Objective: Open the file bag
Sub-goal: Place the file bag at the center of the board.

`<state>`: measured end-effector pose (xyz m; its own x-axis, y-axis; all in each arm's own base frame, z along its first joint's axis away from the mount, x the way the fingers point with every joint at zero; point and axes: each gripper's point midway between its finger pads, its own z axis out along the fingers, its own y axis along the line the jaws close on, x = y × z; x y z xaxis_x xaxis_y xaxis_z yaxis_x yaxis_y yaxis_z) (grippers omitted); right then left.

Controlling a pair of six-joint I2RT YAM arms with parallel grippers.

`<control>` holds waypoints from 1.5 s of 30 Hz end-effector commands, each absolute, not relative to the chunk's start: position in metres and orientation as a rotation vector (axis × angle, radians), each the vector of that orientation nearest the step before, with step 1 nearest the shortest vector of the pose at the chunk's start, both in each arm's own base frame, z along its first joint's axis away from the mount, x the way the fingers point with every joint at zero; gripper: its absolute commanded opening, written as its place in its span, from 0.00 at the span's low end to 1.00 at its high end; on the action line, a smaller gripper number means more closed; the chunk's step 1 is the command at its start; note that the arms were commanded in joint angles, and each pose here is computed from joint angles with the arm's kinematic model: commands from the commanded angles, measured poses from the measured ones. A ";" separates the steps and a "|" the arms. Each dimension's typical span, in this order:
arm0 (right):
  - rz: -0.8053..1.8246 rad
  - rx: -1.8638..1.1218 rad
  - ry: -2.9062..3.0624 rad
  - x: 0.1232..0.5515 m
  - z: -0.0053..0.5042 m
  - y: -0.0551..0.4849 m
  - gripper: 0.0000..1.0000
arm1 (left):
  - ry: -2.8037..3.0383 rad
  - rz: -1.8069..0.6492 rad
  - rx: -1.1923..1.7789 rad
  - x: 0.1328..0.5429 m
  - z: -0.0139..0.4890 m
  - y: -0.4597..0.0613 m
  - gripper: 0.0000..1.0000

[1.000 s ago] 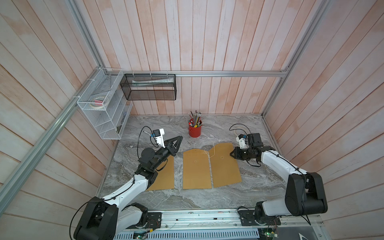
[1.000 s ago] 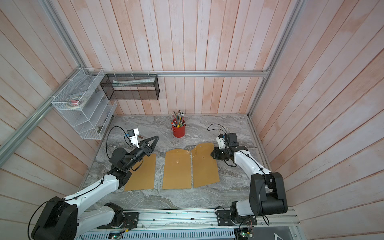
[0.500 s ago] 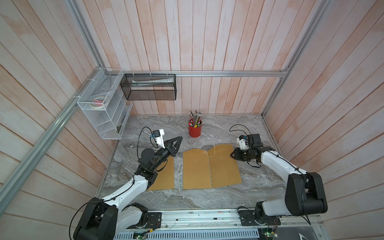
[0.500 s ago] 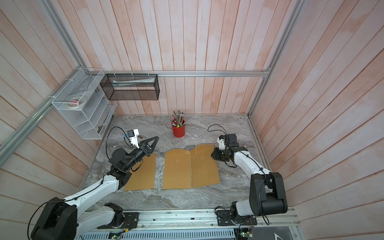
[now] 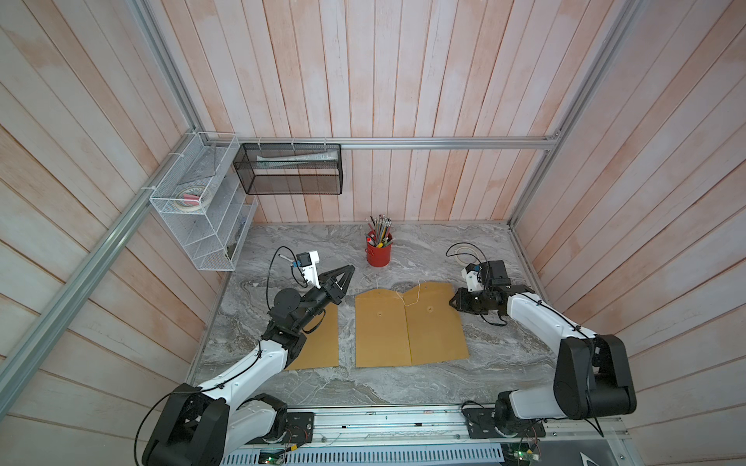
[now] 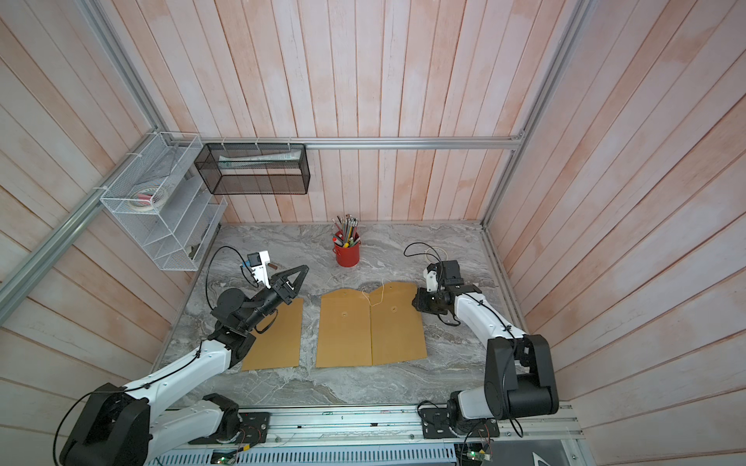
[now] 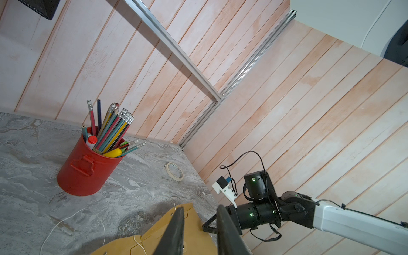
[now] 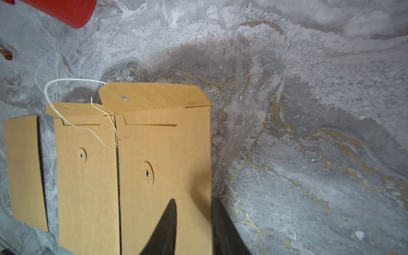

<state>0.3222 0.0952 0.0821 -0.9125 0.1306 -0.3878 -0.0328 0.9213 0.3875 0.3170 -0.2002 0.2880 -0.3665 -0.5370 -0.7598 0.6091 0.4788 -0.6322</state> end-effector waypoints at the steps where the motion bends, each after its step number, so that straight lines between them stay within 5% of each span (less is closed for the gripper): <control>1: 0.496 0.103 2.694 0.314 0.078 0.086 0.31 | 1.520 -1.182 0.057 0.316 0.288 -0.195 0.28; 17: 0.452 0.112 2.657 0.318 0.091 0.080 0.33 | 1.550 -1.158 0.052 0.317 0.282 -0.193 0.29; 31: 0.621 0.066 2.499 0.324 0.129 0.101 0.34 | 1.915 -0.904 -0.050 0.322 0.221 -0.172 0.55; 45: 0.914 -0.141 2.367 0.322 0.156 0.215 0.37 | 2.309 -0.568 -0.450 0.312 0.128 -0.091 0.65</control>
<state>0.3165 0.1853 0.1485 -0.8272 0.0876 -0.5550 -0.2650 0.8103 0.5228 0.3173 -0.1101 0.1408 -0.6659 -0.4368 -0.6048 -0.0505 0.8352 -0.5476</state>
